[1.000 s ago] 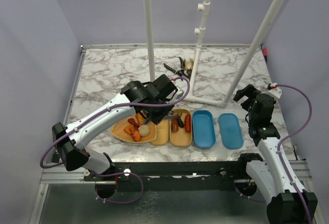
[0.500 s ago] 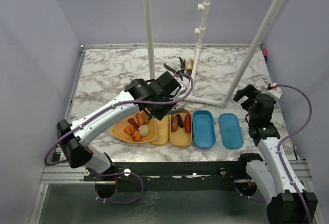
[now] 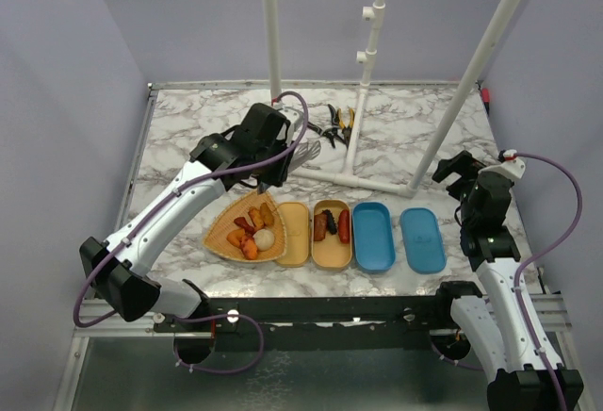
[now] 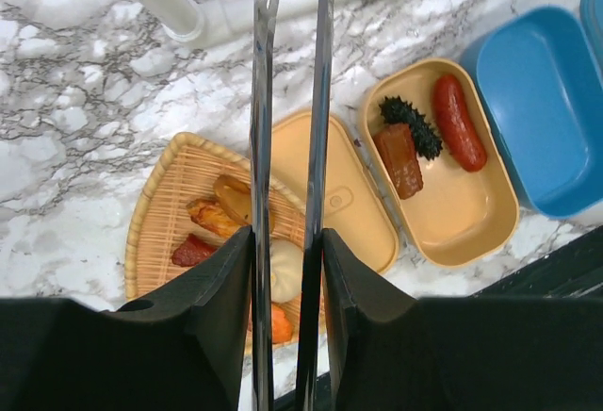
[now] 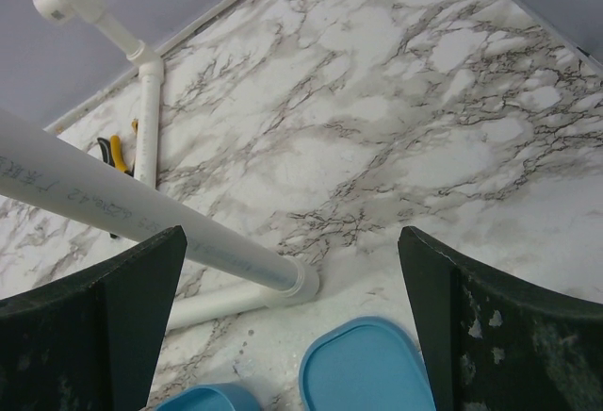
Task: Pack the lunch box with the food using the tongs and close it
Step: Pick up the fake food from the plate.
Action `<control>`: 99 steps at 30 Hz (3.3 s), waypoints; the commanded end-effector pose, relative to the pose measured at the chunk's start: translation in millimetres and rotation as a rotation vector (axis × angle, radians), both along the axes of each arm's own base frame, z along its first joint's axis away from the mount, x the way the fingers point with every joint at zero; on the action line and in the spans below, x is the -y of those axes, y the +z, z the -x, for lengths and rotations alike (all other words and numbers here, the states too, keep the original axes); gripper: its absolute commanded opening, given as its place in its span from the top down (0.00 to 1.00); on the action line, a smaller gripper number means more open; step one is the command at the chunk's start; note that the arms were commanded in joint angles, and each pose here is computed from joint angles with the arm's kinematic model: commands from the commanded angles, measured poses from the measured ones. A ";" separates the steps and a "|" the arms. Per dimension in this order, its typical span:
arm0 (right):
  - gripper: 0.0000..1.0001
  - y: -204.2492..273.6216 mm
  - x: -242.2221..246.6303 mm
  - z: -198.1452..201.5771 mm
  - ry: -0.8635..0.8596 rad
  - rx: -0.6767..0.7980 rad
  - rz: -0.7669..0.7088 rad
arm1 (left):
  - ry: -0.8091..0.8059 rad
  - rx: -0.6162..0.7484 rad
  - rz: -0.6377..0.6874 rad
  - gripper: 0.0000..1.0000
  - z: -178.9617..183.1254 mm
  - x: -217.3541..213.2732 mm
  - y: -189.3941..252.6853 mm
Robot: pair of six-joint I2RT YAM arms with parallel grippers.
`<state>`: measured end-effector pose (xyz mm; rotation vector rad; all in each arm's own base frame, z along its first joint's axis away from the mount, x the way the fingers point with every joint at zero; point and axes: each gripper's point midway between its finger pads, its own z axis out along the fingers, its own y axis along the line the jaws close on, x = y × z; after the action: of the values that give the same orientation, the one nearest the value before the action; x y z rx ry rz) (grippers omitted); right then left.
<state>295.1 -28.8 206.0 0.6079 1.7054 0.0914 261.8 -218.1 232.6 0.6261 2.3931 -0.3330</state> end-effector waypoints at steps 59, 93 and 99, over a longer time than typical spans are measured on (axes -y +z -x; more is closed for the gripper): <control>0.00 -5.1 5.5 6.6 -0.027 -0.007 0.012 | 0.357 -0.340 -0.028 0.69 104.5 -93.7 -29.1; 0.00 -4.7 5.4 9.3 -0.028 -0.002 0.009 | 0.349 -0.341 0.037 0.74 102.3 -82.7 -56.5; 0.00 -7.3 8.9 7.5 -0.043 -0.030 0.023 | 0.338 -0.278 0.065 0.84 94.0 -81.4 -50.6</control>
<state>289.7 -29.5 204.4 0.6092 1.6991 0.0887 150.8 -130.9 172.1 0.1480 2.7955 -0.3258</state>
